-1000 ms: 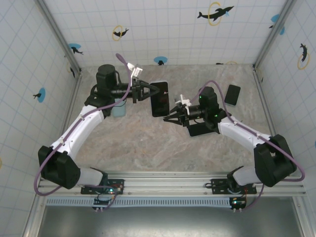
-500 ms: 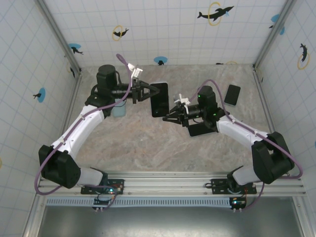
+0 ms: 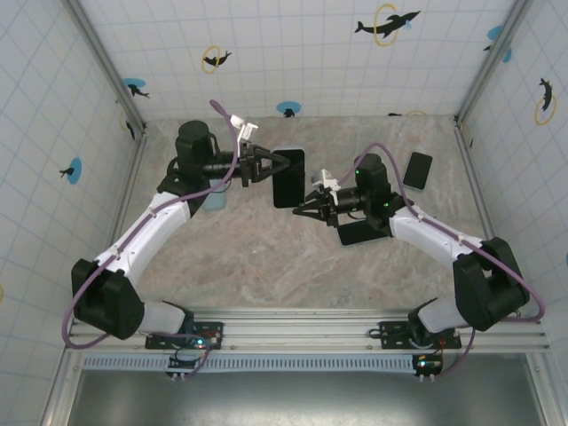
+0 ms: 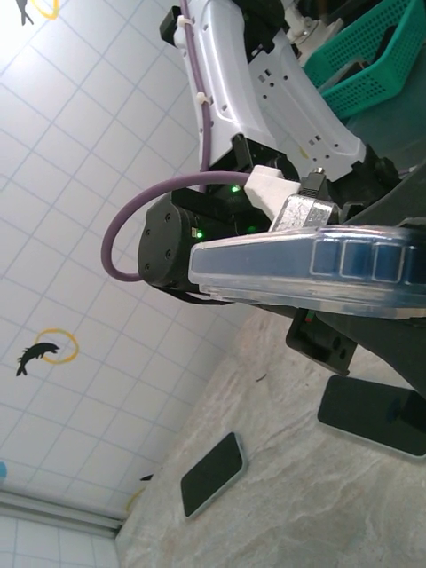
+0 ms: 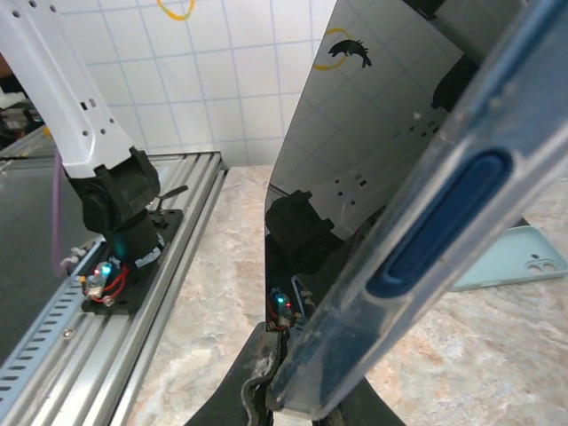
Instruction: Take the phone out of the phone case
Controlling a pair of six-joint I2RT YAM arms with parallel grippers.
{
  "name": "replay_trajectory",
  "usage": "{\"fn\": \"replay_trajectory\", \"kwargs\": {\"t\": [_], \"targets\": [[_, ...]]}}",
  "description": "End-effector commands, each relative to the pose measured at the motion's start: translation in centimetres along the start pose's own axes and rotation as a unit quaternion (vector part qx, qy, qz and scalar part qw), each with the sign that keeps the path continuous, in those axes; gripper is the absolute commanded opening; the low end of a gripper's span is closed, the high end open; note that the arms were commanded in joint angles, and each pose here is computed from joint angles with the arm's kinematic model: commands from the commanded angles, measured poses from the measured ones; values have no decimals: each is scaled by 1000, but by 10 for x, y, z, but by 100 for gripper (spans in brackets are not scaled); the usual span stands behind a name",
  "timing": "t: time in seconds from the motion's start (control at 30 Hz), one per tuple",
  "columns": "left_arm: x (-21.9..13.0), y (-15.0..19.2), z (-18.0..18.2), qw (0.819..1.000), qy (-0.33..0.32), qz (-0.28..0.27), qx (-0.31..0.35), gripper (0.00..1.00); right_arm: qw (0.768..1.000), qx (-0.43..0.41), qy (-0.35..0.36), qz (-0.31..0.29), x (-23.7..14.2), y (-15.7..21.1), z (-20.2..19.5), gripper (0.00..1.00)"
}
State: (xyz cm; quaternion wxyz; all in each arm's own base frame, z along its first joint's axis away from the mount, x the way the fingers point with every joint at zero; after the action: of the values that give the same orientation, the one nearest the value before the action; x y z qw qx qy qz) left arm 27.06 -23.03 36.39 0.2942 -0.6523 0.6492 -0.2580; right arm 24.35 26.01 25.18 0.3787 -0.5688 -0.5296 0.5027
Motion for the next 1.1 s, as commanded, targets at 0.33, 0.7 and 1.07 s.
{"fn": "replay_trajectory", "kwargs": {"t": [0.33, 0.7, 1.07], "targets": [[14, 41, -35, 991, 53, 75, -102, 0, 967, -180, 183, 10, -21, -40, -69, 0], [17, 33, -34, 991, 58, 72, -92, 0, 953, -208, 218, 29, -24, -41, -68, 0], [14, 24, -34, 994, 52, 56, -80, 0, 943, -231, 237, 33, -28, -42, -62, 0]]}}
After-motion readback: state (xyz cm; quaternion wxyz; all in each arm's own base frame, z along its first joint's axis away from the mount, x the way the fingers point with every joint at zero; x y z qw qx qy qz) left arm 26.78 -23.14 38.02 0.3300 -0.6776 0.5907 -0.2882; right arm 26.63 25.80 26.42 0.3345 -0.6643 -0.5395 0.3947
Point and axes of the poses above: each hand's point on the last joint's axis, 136 mm out from that joint toward the fingers, its own x axis out along the fingers, its own z axis along the line the jaws close on, y = z × x, the point moved 6 cm from there along -x, back along the fingers, and after that the axes turned 14 degrees about -x, right-handed, at the moved point
